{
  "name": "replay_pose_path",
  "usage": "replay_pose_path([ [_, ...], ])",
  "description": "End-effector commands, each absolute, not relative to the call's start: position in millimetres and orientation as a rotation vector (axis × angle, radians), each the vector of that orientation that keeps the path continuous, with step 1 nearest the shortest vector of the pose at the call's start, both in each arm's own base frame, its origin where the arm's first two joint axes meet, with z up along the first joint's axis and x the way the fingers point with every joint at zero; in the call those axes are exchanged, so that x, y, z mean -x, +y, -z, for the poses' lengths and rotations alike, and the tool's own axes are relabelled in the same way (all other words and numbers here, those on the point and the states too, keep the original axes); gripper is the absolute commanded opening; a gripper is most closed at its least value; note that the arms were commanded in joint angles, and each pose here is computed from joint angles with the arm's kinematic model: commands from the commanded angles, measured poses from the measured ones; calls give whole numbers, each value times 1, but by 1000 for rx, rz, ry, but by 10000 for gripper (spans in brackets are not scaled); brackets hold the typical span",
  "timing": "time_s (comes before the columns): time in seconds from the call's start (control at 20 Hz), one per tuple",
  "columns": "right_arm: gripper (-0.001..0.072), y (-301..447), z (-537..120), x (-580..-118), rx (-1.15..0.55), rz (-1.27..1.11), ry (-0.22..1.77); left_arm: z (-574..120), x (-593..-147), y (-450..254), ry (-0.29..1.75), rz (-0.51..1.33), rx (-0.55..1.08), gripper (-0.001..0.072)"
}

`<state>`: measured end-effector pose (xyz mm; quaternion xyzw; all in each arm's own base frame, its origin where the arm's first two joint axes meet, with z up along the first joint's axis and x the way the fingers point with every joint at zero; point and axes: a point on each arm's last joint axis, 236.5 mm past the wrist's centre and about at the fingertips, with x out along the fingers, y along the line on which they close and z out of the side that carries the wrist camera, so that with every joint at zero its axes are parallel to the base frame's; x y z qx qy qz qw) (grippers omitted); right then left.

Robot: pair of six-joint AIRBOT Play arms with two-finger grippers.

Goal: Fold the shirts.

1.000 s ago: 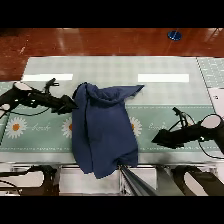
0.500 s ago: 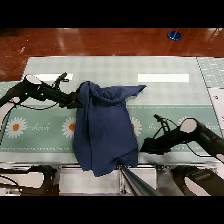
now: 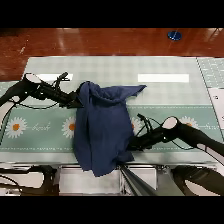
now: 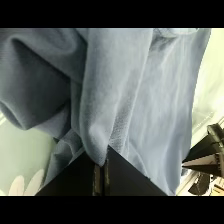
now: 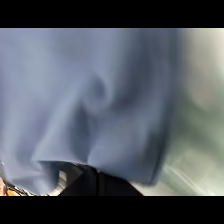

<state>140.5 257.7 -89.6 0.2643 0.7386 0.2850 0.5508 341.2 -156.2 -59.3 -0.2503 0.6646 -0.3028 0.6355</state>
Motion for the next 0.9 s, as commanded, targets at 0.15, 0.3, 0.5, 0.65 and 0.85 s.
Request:
replay_pose_path([
  [0.15, 23, 204, 62, -239, -568, -609, 1530, 29, -353, -117, 1427, 629, 612, 22],
  [0.3, 23, 126, 24, -328, -612, -419, 1314, -8, -361, -107, 1294, 605, 611, 22],
  [0.5, 23, 52, -52, -411, -636, -309, 1048, -18, -325, -127, 1237, 583, 580, 22],
  [0.65, 23, 46, -66, -446, -639, -310, 1007, 9, -265, -175, 1327, 628, 608, 22],
  [0.85, 23, 63, -29, -477, -708, -308, 1055, 46, -205, -237, 1428, 720, 570, 22],
])
